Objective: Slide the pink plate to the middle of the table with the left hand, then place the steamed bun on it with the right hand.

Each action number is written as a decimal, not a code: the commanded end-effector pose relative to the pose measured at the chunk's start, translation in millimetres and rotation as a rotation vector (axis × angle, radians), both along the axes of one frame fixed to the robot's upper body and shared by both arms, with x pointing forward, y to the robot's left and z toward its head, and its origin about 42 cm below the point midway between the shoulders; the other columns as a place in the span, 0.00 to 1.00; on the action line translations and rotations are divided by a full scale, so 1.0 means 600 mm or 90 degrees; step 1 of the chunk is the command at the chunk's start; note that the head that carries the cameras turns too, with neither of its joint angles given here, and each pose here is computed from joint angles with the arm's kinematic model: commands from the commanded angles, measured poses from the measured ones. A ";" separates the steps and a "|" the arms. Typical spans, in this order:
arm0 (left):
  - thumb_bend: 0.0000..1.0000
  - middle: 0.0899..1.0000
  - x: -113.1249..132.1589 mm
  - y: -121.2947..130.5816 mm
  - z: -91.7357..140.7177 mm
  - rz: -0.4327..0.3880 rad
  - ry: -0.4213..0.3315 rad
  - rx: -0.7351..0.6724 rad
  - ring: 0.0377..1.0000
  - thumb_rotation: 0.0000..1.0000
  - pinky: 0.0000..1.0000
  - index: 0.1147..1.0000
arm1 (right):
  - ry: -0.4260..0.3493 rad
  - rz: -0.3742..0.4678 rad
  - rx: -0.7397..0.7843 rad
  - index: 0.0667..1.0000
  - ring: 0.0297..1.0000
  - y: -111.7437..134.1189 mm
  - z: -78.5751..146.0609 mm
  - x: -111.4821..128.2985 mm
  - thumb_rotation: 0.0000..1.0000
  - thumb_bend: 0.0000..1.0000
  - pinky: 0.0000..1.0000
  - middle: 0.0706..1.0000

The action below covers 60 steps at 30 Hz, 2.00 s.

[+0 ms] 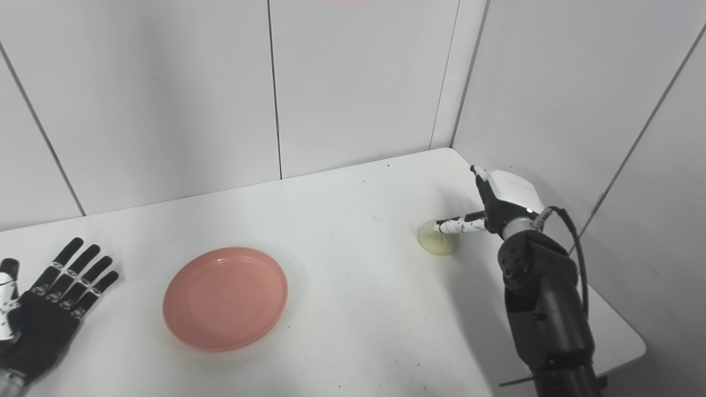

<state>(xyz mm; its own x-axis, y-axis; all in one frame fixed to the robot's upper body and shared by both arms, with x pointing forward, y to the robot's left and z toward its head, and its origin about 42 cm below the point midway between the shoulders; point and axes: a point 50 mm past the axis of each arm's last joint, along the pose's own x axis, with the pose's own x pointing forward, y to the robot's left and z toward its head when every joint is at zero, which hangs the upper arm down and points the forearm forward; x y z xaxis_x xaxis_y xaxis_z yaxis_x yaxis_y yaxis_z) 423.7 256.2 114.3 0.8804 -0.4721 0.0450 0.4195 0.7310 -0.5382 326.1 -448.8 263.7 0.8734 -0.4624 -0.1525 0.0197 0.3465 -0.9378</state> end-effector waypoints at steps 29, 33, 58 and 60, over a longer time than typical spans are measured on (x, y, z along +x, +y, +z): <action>0.65 0.88 -0.072 0.038 -0.090 0.021 0.165 0.037 0.86 0.89 0.85 0.88 | -0.003 0.036 0.027 0.92 0.81 -0.015 -0.043 0.081 0.42 1.00 0.69 0.85; 0.66 0.88 -0.072 0.037 -0.088 0.023 0.169 0.034 0.86 0.87 0.86 0.88 | 0.000 0.037 0.030 0.91 0.71 -0.020 -0.044 0.080 0.37 1.00 0.62 0.75; 0.66 0.88 -0.076 0.036 -0.080 0.017 0.167 0.039 0.86 0.88 0.85 0.88 | 0.025 0.039 -0.059 0.48 0.46 -0.033 -0.026 0.071 0.03 0.54 0.42 0.45; 0.66 0.88 -0.076 0.036 -0.079 0.018 0.168 0.040 0.86 0.88 0.85 0.88 | -0.014 0.036 -0.056 0.50 0.39 -0.031 -0.025 0.070 0.01 0.52 0.39 0.44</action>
